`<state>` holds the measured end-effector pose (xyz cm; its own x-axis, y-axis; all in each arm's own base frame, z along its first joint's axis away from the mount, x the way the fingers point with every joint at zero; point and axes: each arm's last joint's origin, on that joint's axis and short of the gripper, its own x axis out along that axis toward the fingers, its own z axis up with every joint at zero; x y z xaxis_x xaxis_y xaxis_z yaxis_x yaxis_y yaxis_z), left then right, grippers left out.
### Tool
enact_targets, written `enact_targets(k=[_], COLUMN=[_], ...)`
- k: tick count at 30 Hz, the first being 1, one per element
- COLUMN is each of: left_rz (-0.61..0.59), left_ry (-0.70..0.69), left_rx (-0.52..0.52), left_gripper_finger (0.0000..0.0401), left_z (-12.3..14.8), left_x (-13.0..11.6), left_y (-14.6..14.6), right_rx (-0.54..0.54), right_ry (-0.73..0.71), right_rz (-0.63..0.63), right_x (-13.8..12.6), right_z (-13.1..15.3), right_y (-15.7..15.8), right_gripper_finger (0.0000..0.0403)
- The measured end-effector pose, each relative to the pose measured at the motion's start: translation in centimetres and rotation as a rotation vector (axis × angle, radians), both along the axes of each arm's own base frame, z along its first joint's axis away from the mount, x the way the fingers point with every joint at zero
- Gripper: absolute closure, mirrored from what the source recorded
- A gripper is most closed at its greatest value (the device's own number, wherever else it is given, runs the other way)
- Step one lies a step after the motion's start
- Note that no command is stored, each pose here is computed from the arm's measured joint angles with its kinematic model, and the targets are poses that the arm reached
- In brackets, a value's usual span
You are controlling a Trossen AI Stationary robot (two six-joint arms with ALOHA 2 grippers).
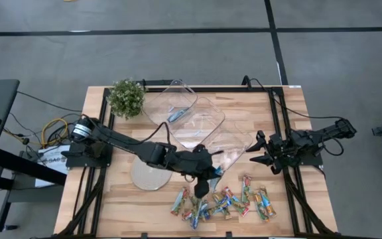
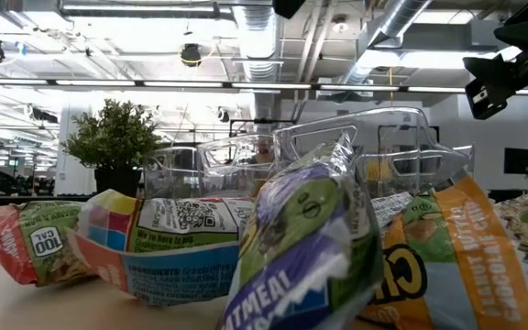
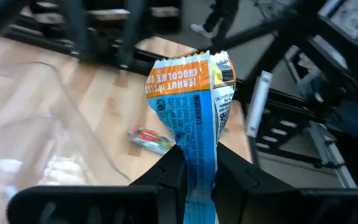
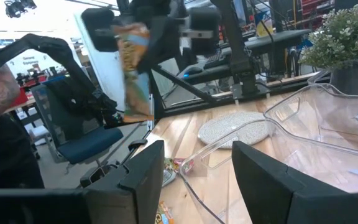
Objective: Pick and place Granola Bars by type
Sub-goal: Put the yellow granola bar into the middle transparent bin
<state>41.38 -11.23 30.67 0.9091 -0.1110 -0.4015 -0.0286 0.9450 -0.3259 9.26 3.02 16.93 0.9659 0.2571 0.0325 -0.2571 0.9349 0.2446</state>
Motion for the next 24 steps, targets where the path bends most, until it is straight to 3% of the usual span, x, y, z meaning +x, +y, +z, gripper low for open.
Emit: enact_targets(k=[5, 17, 24], left_rz=[0.088, 0.368, 0.447], left_ry=[0.038, 0.107, 0.176], left_rx=[0.011, 0.029, 0.045], left_gripper_finger=[0.0353, 0.0353, 0.0353], left_z=[-0.3, -0.9, -1.4], left_x=[0.7, 0.8, -0.2], left_y=[3.7, 16.1, 19.8], right_rx=[0.000, 0.000, 0.000], right_ry=[0.000, 0.000, 0.000], right_rz=[0.000, 0.000, 0.000], right_x=[0.0, 0.0, 0.0], right_z=[0.0, 0.0, 0.0], right_y=[0.0, 0.0, 0.0], right_gripper_finger=[0.0219, 0.0219, 0.0219])
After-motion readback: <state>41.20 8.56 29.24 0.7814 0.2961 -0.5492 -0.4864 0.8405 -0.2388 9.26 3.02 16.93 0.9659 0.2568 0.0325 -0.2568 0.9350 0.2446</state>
